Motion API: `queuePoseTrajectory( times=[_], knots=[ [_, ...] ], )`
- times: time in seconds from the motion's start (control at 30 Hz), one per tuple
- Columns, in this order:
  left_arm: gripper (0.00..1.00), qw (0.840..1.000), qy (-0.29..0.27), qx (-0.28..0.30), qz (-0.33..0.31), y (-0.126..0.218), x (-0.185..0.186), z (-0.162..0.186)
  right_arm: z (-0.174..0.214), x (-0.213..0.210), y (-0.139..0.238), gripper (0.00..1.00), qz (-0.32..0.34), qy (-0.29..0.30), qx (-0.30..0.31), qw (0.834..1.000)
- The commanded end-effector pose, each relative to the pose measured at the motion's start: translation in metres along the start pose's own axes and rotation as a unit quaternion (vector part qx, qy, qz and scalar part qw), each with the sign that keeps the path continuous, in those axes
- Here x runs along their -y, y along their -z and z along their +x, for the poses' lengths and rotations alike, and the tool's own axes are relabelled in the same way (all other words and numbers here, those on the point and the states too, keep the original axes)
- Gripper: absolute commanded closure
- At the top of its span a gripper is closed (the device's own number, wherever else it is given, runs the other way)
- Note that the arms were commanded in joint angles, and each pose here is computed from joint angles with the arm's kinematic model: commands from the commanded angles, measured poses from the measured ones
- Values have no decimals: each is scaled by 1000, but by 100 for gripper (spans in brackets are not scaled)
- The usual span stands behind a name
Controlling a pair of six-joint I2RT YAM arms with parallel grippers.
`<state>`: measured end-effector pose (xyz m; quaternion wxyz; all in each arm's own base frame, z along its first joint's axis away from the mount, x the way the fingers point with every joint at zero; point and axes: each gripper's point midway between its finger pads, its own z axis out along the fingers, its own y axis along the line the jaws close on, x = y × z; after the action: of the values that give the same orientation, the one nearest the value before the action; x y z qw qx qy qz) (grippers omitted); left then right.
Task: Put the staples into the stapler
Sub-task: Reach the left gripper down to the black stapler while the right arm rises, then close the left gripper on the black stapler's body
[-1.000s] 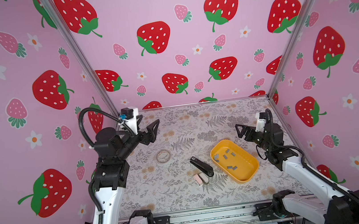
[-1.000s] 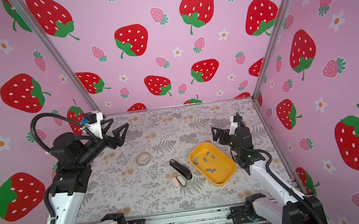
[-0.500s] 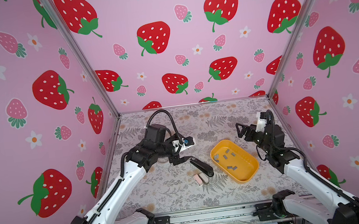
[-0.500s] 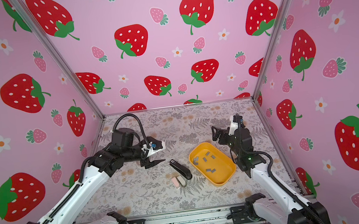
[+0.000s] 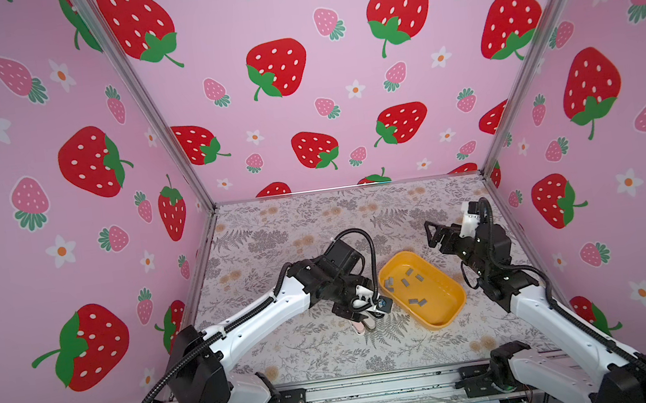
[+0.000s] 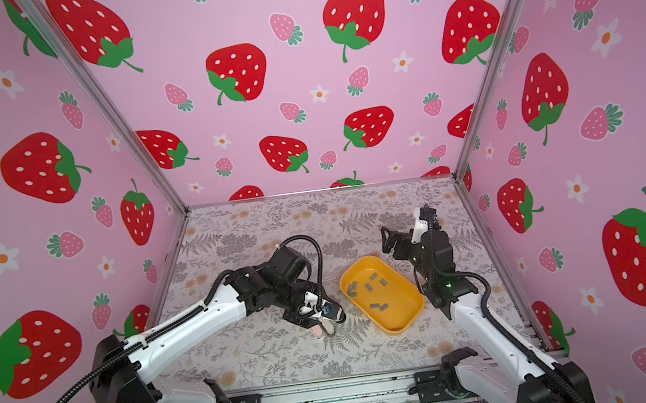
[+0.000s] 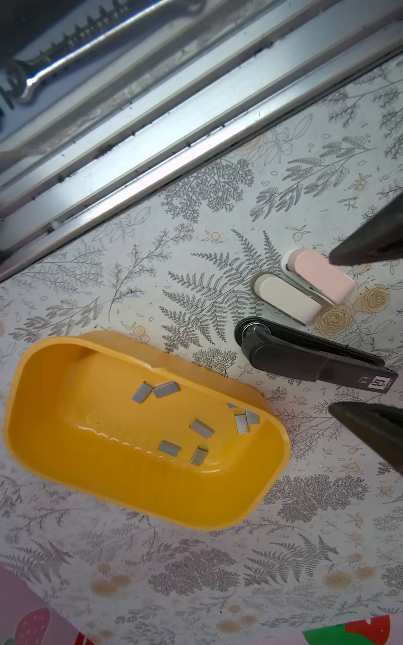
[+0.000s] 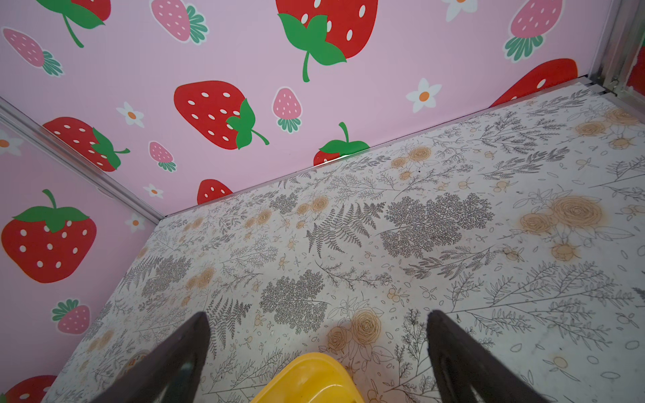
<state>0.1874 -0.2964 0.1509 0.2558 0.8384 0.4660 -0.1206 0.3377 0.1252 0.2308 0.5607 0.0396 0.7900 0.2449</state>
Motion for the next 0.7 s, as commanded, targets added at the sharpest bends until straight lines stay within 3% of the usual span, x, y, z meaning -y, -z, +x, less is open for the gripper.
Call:
queuePoseTrajectory(
  times=[0.0,0.27,0.67],
  knots=[
    [31,1000,-8,-12,-19,-7,-15,1,2,4,-4,1,9,-4,0,1000],
    [34,996,1,-77,38,-36,-21,25,5,10,-4,1,24,-4,-2,1000],
    [38,991,20,-98,92,-73,-24,38,11,11,-9,0,20,-14,-10,1000]
  ],
)
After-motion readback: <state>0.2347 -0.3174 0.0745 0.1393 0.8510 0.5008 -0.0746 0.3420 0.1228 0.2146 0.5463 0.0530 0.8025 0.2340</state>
